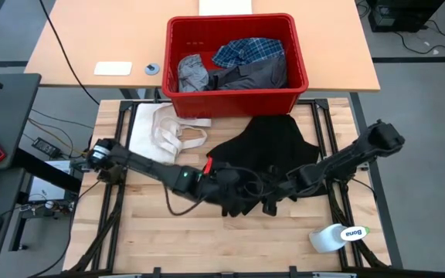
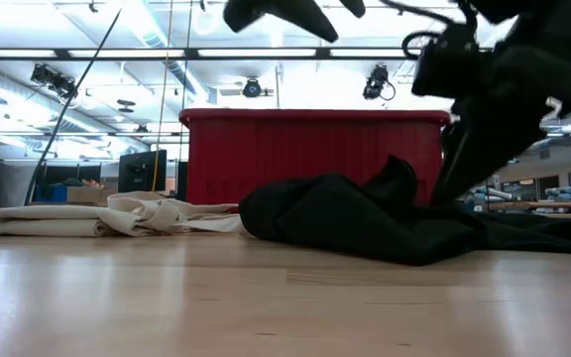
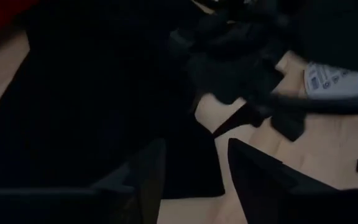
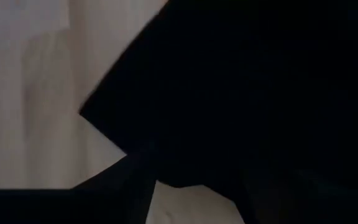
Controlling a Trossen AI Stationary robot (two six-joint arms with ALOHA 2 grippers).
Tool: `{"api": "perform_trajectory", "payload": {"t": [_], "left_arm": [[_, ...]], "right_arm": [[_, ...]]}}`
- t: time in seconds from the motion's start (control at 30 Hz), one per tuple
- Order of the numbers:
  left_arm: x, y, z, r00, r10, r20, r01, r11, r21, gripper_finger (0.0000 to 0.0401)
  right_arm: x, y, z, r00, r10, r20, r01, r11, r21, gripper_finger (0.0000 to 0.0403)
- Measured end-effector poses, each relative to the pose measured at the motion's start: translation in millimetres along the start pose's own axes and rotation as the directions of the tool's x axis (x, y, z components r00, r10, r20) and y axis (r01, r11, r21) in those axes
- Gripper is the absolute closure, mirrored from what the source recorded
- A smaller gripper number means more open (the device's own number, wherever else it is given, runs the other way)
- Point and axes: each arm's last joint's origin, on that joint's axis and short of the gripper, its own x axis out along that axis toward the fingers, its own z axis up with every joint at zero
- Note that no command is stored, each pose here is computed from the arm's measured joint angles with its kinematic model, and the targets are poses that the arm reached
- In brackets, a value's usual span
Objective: Fold Laundry from Bin
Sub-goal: Fold the black shirt
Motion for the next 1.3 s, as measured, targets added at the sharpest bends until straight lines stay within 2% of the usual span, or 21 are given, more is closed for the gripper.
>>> {"api": "perform_trajectory", "payload": {"t": [0.1,0.2,0.43,0.63,0.77,0.9,1.0,1.1,1.2,1.3], "left_arm": [[-5.8,-5.6,-6.2,0.999,0.020,0.026,-0.019,0.999,-0.032,0.0227],[-8.4,-8.2,-9.8,1.000,0.019,0.023,-0.017,0.998,-0.059,0.0227],[-16.3,-16.9,-18.8,1.000,-0.008,0.015,0.009,0.996,-0.087,0.0228],[-17.1,-17.5,-20.4,1.000,-0.007,0.009,0.008,0.995,-0.099,0.0228],[-18.2,-18.6,-21.5,1.000,-0.012,0.009,0.012,0.995,-0.102,0.0228],[-19.0,-19.9,-23.7,1.000,-0.013,0.003,0.013,0.996,-0.084,0.0228],[-6.6,-19.5,-28.0,1.000,0.015,-0.014,-0.016,0.998,-0.061,0.0228],[25.9,-12.0,-30.7,0.995,0.047,-0.084,-0.051,0.998,-0.046,0.0228],[65.4,4.8,-28.9,0.984,0.093,-0.152,-0.099,0.994,-0.036,0.0228],[102.0,27.1,-24.4,0.971,0.169,-0.170,-0.178,0.983,-0.039,0.0228]], "right_arm": [[13.0,0.6,-3.4,0.999,-0.048,-0.008,0.048,0.999,-0.008,0.0162],[20.2,0.5,-4.2,0.996,-0.094,0.011,0.094,0.995,0.016,0.0181],[17.6,2.3,0.7,0.996,-0.075,0.057,0.073,0.997,0.035,0.0283],[22.0,-2.9,1.9,0.999,-0.040,0.016,0.039,0.997,0.073,0.0389],[23.7,-8.5,5.4,0.999,-0.035,0.013,0.033,0.991,0.127,0.0395],[19.4,-9.4,9.5,1.000,0.021,0.019,-0.024,0.987,0.158,0.0395],[7.4,-11.4,10.0,0.999,0.039,0.006,-0.039,0.975,0.217,0.0386],[-12.9,-15.0,12.7,0.998,0.049,0.028,-0.055,0.960,0.275,0.0379],[-36.7,-19.5,15.2,0.995,0.068,0.067,-0.085,0.947,0.311,0.0376],[-57.5,-24.0,16.5,0.990,0.085,0.112,-0.118,0.936,0.332,0.0376]]}}
